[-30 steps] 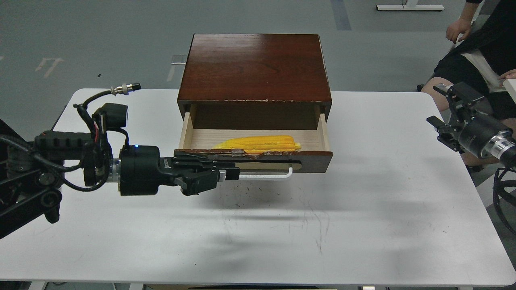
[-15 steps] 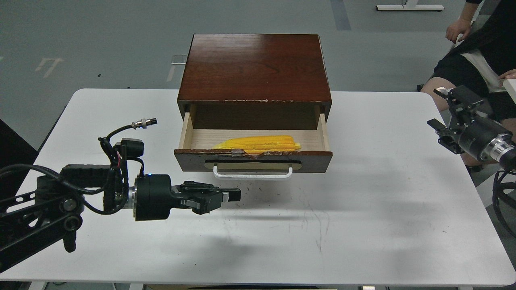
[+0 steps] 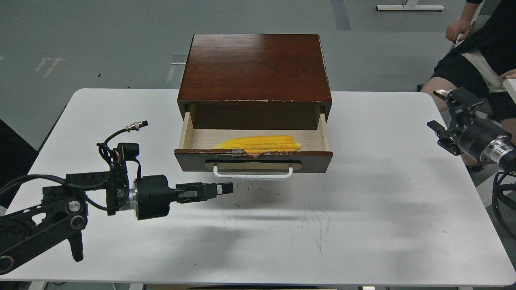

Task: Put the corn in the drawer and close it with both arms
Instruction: 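Bring the left gripper down in front of the drawer's white handle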

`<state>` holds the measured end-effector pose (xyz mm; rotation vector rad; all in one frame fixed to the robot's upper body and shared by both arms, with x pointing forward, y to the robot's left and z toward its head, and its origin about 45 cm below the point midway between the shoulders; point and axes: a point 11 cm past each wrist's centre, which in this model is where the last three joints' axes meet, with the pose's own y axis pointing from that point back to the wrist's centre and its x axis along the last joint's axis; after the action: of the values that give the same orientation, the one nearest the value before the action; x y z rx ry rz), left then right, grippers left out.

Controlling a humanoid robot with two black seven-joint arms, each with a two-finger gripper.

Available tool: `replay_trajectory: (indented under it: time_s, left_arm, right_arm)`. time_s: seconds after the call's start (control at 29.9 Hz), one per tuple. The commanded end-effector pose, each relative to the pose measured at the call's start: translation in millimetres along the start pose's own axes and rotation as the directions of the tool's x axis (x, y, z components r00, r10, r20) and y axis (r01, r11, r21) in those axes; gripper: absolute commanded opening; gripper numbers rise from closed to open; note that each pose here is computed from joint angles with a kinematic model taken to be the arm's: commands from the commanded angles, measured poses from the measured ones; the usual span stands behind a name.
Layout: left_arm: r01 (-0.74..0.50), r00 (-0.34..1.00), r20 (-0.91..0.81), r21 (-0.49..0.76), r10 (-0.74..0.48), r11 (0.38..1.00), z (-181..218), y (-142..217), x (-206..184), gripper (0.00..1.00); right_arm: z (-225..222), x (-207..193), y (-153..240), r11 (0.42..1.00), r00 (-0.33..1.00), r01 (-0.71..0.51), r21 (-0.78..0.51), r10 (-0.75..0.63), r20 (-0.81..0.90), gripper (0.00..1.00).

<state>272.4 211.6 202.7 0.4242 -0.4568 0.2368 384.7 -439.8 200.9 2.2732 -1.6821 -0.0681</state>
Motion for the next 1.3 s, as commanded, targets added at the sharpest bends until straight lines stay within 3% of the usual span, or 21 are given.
replay_trajectory:
  time_s: [0.0, 1.27]
  left_arm:
    - [-0.015, 1.0, -0.028, 0.006, 0.015, 1.0, -2.5, -0.7, 1.7, 0.0]
    - [-0.032, 0.998, -0.06, 0.044, 0.035, 0.999, -18.2, -7.4, 5.5, 0.0]
  right_arm:
    - [-0.3, 0.0, -0.1, 1.0, 1.0, 0.0, 0.001, 0.0, 0.001, 1.0]
    - [6.1, 6.3, 3.9, 1.0, 1.0, -0.02, -0.015, 0.02, -0.005, 1.0]
